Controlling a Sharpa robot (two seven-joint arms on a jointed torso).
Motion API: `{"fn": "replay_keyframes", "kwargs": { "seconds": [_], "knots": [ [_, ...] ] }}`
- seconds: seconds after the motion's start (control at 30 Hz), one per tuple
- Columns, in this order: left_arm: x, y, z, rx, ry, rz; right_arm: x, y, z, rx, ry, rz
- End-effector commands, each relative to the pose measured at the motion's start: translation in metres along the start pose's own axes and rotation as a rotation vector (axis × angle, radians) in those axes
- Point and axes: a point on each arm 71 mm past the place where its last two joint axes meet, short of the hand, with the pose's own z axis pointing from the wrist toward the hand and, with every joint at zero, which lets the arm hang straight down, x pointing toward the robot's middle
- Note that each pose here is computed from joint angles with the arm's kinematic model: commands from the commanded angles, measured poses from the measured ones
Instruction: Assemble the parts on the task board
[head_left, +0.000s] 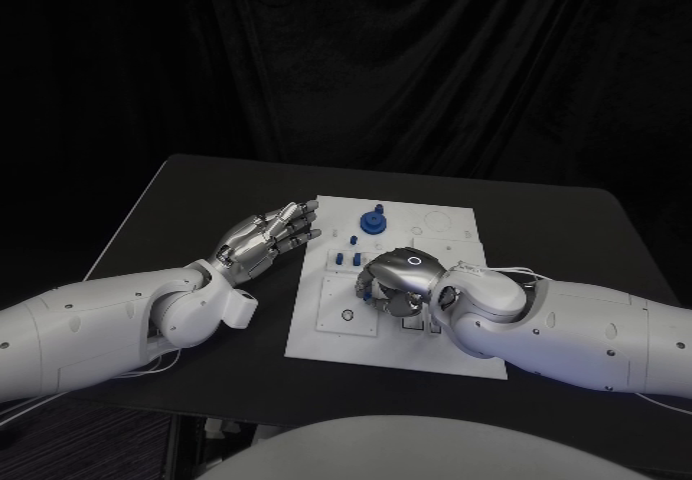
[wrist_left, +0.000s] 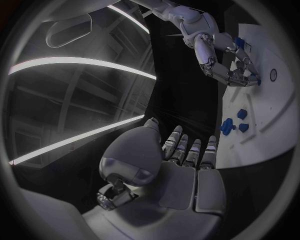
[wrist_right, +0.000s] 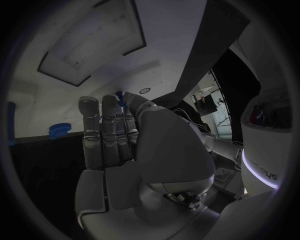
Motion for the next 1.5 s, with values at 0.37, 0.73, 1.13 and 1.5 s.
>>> {"fn": "replay_keyframes", "kwargs": {
  "seconds": [0.37,0.73,1.13,1.5],
  "knots": [
    [0.0019,-0.0038,0.0000,0.067,0.009,-0.015,0.006,-0.003,-0.002,0.043,0.055,-0.007],
    [0.0017,-0.0033,0.0001,0.062,0.008,-0.015,0.007,-0.005,-0.002,0.054,0.069,-0.010],
    [-0.0005,-0.0039,-0.0025,0.060,-0.005,-0.007,-0.021,-0.025,-0.025,0.106,-0.007,0.010],
    [-0.0017,-0.0037,-0.0025,0.058,-0.031,-0.027,-0.080,-0.061,-0.062,0.259,-0.039,0.054]
  ]
}}
